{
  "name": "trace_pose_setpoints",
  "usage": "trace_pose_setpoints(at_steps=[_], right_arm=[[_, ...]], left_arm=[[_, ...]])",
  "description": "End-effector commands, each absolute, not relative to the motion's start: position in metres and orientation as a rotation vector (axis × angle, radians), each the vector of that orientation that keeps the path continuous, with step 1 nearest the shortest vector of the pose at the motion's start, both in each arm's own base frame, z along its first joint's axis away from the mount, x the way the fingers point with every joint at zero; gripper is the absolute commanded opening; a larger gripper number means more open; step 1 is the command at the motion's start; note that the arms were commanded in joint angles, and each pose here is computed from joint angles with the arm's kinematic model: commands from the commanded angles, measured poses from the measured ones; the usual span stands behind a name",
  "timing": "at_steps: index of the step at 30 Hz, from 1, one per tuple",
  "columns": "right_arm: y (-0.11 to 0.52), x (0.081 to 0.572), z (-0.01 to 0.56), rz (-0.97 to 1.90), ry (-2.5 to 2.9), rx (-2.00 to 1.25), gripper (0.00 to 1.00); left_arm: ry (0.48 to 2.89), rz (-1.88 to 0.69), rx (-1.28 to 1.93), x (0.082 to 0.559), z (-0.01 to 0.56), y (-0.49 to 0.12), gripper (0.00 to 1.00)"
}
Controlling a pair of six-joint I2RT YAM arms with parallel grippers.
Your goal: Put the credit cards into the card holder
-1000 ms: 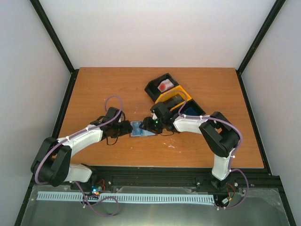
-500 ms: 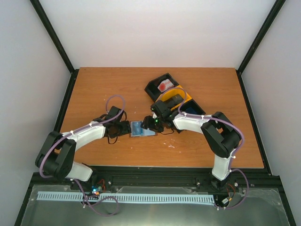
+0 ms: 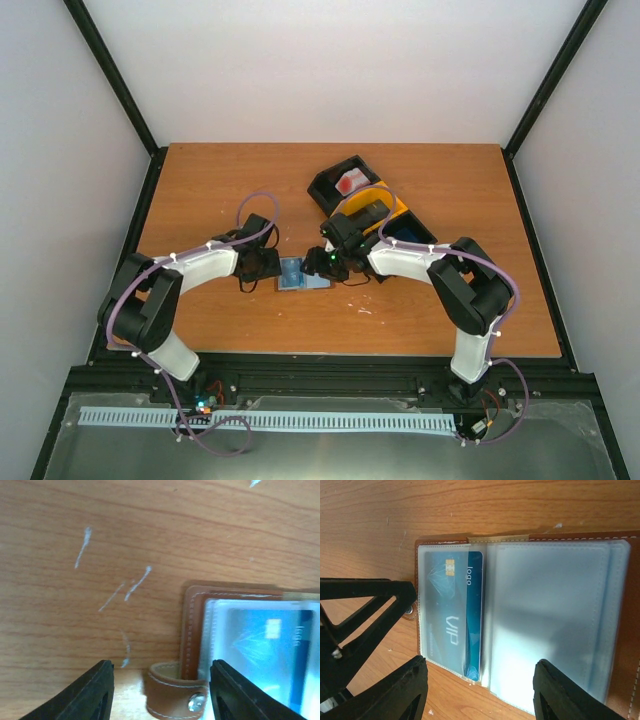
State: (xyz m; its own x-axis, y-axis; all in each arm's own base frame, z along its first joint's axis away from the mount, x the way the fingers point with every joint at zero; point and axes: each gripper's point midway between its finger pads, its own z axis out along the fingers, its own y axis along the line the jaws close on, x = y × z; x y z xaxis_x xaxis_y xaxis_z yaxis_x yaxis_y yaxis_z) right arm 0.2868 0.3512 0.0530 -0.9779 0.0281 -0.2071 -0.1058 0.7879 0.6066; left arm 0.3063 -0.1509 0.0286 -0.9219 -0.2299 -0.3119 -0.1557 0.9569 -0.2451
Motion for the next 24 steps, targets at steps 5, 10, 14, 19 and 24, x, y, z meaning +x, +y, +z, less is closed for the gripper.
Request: trace_pose_setpoints(at_steps=[5,10,14,19,24], right_arm=[[0.356,0.293,0.064,0.925,2.742,-0.113,0.57],[0.355,0.294,0.064,0.906,2.741,-0.127,0.57],[0.345,0.298,0.062,0.800,2.742,-0.145,0.57],[0.322,0.302,0.058,0.614,2.747,-0.167,0.57],[0.311,0.299,0.051,0.532,2.779,-0.167,0.57]], left_arm=[[2.831,-0.199,-0.292,0.293,0.021,-0.138,0.41],[2.849,-0.210,-0.302,0.289,0.023,-0.139,0.36],[2.859,-0.245,-0.304,0.287,0.024,-0.143,0.22],[2.853,-0.314,-0.293,0.289,0.032,-0.152,0.11],[2.854,-0.360,-0.272,0.289,0.041,-0.158,0.04]])
